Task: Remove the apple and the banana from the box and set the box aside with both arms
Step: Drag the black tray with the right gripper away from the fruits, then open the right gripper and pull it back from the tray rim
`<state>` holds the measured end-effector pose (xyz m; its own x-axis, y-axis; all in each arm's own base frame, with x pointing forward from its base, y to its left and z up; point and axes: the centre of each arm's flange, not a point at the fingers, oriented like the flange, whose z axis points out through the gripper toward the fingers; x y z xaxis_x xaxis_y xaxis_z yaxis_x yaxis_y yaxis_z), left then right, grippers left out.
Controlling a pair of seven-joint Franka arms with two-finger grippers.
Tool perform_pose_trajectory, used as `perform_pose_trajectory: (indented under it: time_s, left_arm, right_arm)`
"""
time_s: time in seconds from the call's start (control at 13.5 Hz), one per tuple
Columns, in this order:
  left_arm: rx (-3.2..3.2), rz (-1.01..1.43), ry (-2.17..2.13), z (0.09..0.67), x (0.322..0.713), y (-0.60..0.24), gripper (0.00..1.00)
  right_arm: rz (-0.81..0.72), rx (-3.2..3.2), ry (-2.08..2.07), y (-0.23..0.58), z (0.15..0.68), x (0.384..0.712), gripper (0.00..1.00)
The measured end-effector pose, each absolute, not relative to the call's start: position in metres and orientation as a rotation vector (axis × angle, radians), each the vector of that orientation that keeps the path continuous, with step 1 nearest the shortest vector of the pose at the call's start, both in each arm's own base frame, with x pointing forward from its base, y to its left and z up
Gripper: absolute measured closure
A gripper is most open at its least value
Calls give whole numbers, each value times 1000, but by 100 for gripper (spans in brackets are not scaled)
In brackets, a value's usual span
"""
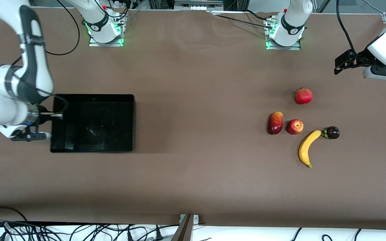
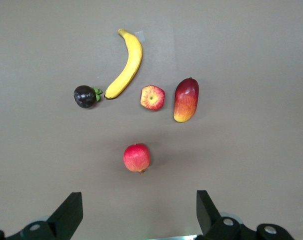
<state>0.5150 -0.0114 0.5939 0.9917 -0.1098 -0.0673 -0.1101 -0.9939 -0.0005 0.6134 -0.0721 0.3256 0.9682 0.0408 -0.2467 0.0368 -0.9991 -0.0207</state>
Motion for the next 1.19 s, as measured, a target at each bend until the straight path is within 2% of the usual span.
perform_pose_trajectory:
  time_s: [0.22, 0.52, 0.59, 0.89, 1.19]
  left_arm:
    - [-3134, 111, 164, 592, 515, -8, 0]
    - [-3148, 109, 162, 592, 515, -10, 0]
    - [-3148, 104, 162, 594, 515, -10, 0]
    - [-3149, 80, 158, 601, 516, -9, 0]
    - [-3152, 36, 137, 613, 522, -1, 0]
  right_arm:
    - [376, -3088, -63, -90, 281, 582, 97]
    - [366, -3077, -36, -89, 249, 539, 96]
    - [370, -3071, -32, -89, 248, 534, 92]
    - [378, -3047, -50, -86, 281, 541, 52]
    - [428, -3093, -121, -80, 392, 582, 9]
